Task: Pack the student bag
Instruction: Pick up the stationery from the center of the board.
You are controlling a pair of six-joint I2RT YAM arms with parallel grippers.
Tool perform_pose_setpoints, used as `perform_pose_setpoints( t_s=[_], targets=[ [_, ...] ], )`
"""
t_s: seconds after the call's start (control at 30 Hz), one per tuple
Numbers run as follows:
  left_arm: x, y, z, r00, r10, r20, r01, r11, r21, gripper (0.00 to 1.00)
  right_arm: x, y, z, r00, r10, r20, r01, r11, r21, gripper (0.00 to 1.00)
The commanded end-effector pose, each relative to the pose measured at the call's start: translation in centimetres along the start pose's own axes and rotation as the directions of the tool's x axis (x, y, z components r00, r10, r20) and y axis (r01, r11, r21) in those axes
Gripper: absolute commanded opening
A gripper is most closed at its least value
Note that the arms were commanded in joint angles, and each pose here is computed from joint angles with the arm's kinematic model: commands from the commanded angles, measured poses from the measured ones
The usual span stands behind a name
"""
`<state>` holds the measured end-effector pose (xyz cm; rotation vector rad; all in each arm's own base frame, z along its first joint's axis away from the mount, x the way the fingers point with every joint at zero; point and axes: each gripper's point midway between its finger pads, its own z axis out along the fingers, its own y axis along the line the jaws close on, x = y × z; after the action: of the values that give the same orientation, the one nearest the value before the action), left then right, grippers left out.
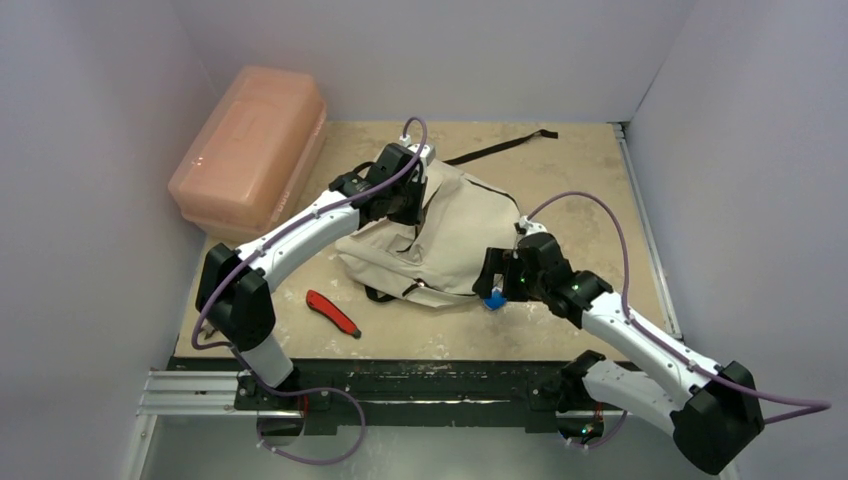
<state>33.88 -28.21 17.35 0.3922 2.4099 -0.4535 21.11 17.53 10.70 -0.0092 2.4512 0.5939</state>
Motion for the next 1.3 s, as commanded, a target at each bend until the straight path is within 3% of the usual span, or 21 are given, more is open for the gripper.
perform_pose_setpoints(
  t_s=[0.0,0.3,0.73,0.97,1.1,1.17,1.27],
  targets=[
    [-0.6,-1.1,0.2,0.999,-0.030,0.017,0.029,0.998,0.060,0.00,-0.3,-3.1,0.6,0.990,0.092,0.108,-0.106,0.986,0.132,0.99],
    [-0.4,-1.2,0.2,1.000,-0.023,0.006,0.023,0.997,0.068,0.00,0.9,-3.9,5.4,0.999,0.031,0.017,-0.034,0.984,0.173,0.99],
    [0.3,-0.6,-0.3,1.000,-0.008,0.000,0.008,0.999,0.050,0.00,5.7,-0.2,6.2,0.992,-0.090,-0.085,0.102,0.984,0.149,0.96],
    [0.3,-0.7,-0.3,1.000,-0.006,-0.002,0.006,0.999,0.052,0.00,7.6,0.8,6.1,0.975,-0.181,-0.130,0.203,0.962,0.183,0.84],
    [0.2,-0.6,-0.2,1.000,-0.006,-0.003,0.007,0.999,0.049,0.00,8.6,0.4,5.7,0.970,-0.192,-0.153,0.220,0.954,0.203,0.66],
    [0.2,-0.4,-0.1,1.000,-0.010,-0.003,0.010,0.999,0.047,0.00,9.1,0.3,5.3,0.968,-0.196,-0.159,0.227,0.952,0.205,0.67],
    [0.1,-0.5,-0.1,1.000,-0.011,-0.005,0.012,0.999,0.050,0.00,9.9,0.3,4.6,0.963,-0.204,-0.175,0.237,0.952,0.192,0.78]
  ],
)
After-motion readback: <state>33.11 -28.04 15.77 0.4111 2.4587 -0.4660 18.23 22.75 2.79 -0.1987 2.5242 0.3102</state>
